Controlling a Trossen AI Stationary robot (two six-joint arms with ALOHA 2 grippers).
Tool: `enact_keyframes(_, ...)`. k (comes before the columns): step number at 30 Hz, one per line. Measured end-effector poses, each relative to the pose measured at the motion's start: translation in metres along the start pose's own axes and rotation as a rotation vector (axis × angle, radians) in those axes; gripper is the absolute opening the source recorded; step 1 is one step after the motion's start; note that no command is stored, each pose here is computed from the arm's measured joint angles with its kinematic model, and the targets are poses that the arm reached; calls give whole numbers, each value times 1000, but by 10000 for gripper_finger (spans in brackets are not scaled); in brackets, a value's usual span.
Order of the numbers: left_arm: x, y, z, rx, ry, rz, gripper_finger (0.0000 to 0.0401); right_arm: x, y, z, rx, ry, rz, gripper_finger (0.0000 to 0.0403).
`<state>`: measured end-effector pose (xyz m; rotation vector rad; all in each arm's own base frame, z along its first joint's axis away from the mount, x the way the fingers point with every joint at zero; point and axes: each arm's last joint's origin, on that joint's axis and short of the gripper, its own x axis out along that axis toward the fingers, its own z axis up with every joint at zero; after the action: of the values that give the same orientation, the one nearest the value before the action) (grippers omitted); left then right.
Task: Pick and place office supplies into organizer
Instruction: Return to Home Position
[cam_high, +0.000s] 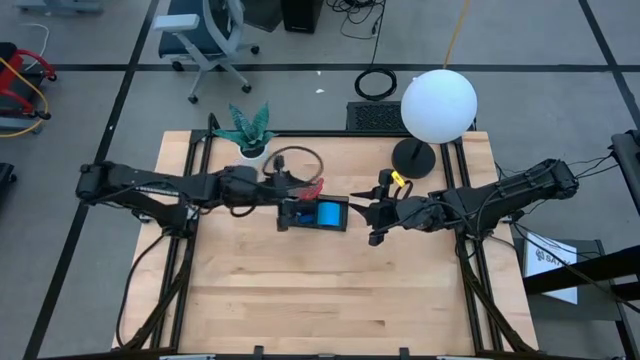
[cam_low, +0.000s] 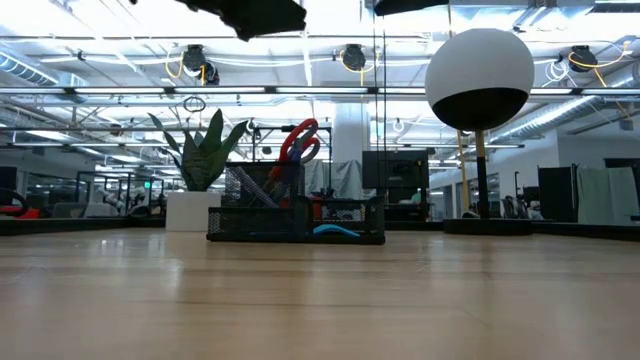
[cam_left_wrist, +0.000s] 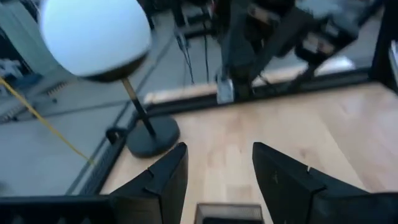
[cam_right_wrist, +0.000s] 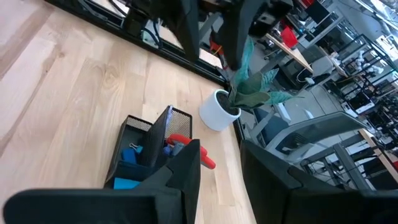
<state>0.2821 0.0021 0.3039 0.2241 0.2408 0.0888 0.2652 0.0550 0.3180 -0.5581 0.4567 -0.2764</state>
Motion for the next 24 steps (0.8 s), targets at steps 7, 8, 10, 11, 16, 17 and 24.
enact_keyframes(7,-39,8,-15,-37,-132,25,188,-1,-3,8,121,-71,-23,105)
enact_keyframes(8,-45,9,-17,-49,-154,25,189,-1,-3,9,132,-83,-27,105)
enact_keyframes(10,-57,10,-23,-64,-189,21,188,-1,-4,10,140,-92,-30,105)
enact_keyframes(11,-63,10,-27,-65,-213,17,189,-1,-4,11,146,-95,-31,105)
enact_keyframes(16,-85,8,-48,-95,-316,15,188,-1,-5,13,193,-114,-36,105)
enact_keyframes(17,-88,8,-52,-111,-337,21,189,-1,-6,13,204,-122,-38,105)
enact_keyframes(24,-104,6,-66,-146,-439,36,189,-4,-8,16,245,-145,-41,105)
